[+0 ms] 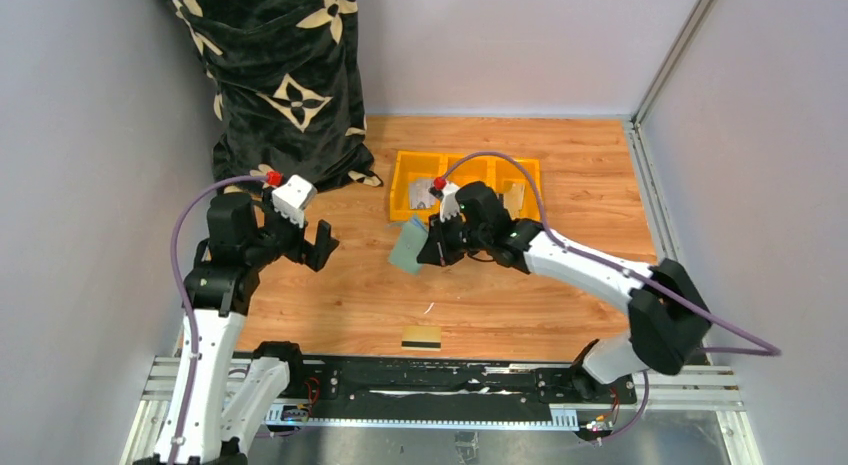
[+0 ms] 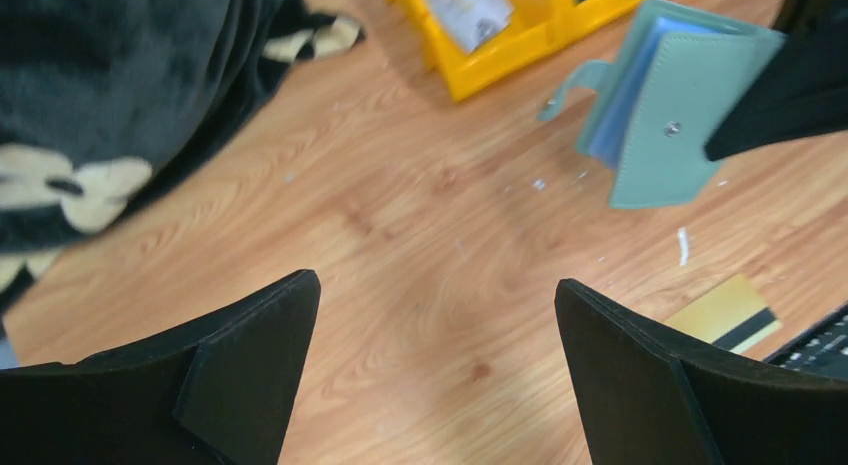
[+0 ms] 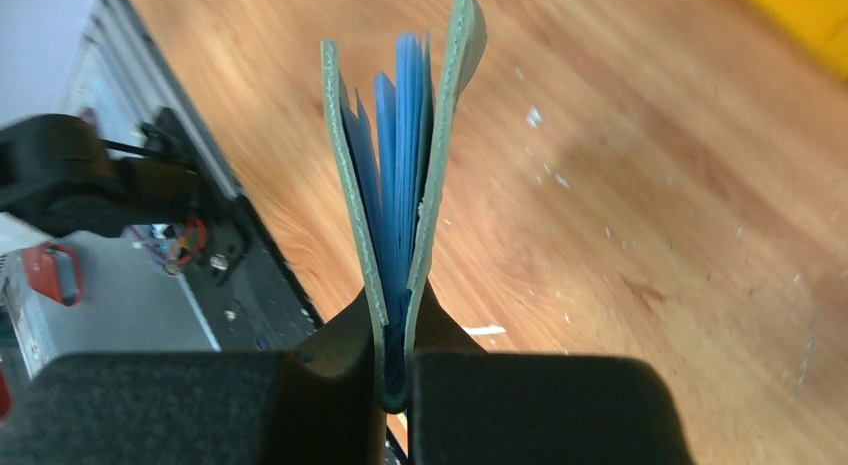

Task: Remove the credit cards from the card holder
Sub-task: Place the card holder at the center of the board.

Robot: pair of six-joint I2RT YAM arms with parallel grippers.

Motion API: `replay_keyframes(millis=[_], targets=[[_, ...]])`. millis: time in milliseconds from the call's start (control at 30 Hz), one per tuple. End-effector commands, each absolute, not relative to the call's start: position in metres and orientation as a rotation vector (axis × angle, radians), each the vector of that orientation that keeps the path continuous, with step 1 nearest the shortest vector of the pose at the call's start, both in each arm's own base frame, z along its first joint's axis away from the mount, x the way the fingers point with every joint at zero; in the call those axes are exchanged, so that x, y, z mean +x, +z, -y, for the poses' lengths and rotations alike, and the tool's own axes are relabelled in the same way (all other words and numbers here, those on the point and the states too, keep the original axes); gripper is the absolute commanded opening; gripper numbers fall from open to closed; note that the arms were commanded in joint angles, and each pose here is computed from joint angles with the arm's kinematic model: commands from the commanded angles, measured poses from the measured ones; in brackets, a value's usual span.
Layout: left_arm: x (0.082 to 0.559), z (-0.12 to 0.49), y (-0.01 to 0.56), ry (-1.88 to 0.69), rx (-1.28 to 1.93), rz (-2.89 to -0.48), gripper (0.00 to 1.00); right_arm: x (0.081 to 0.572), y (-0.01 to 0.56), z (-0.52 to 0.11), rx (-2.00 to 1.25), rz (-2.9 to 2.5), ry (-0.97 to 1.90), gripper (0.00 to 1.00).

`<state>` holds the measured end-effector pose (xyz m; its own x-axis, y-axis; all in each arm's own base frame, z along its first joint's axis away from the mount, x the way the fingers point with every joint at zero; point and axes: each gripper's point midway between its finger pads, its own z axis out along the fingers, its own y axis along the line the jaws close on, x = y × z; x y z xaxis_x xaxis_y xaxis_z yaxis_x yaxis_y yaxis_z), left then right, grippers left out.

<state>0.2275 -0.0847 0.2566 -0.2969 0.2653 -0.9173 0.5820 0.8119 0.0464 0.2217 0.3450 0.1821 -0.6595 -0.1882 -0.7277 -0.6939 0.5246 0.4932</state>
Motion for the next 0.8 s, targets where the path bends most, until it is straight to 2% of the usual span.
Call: replay_keyframes(millis=[0, 233, 267, 400, 467, 567, 633, 667, 767], targets=[[0.239, 0.049, 0.214, -0.175, 0.553, -2.116, 1.00, 0.222, 0.123, -0.337, -0.656, -2.369, 1.038, 0.00], [0.249, 0.043, 0.185, -0.137, 0.544, -2.159, 1.00, 0.235, 0.042, -0.315, -0.590, -2.610, 0.744, 0.00], [0.251, 0.043, 0.185, -0.139, 0.534, -2.155, 1.00, 0.237, 0.037, -0.310, -0.578, -2.614, 0.692, 0.03], [0.261, 0.043, 0.183, -0.134, 0.507, -2.138, 1.00, 0.248, 0.033, -0.286, -0.574, -2.595, 0.437, 0.33], [0.266, 0.042, 0.179, -0.126, 0.502, -2.123, 1.00, 0.254, 0.042, -0.278, -0.587, -2.555, 0.323, 0.41], [0.273, 0.041, 0.176, -0.111, 0.503, -2.097, 1.00, 0.254, 0.066, -0.273, -0.591, -2.515, 0.313, 0.54], [0.278, 0.042, 0.173, -0.111, 0.497, -2.084, 1.00, 0.253, 0.092, -0.273, -0.580, -2.451, 0.365, 0.69], [0.282, 0.042, 0.172, -0.114, 0.489, -2.079, 1.00, 0.253, 0.114, -0.272, -0.564, -2.395, 0.405, 0.73], [0.295, 0.043, 0.161, -0.123, 0.455, -2.076, 1.00, 0.257, 0.166, -0.255, -0.495, -2.229, 0.411, 0.74]])
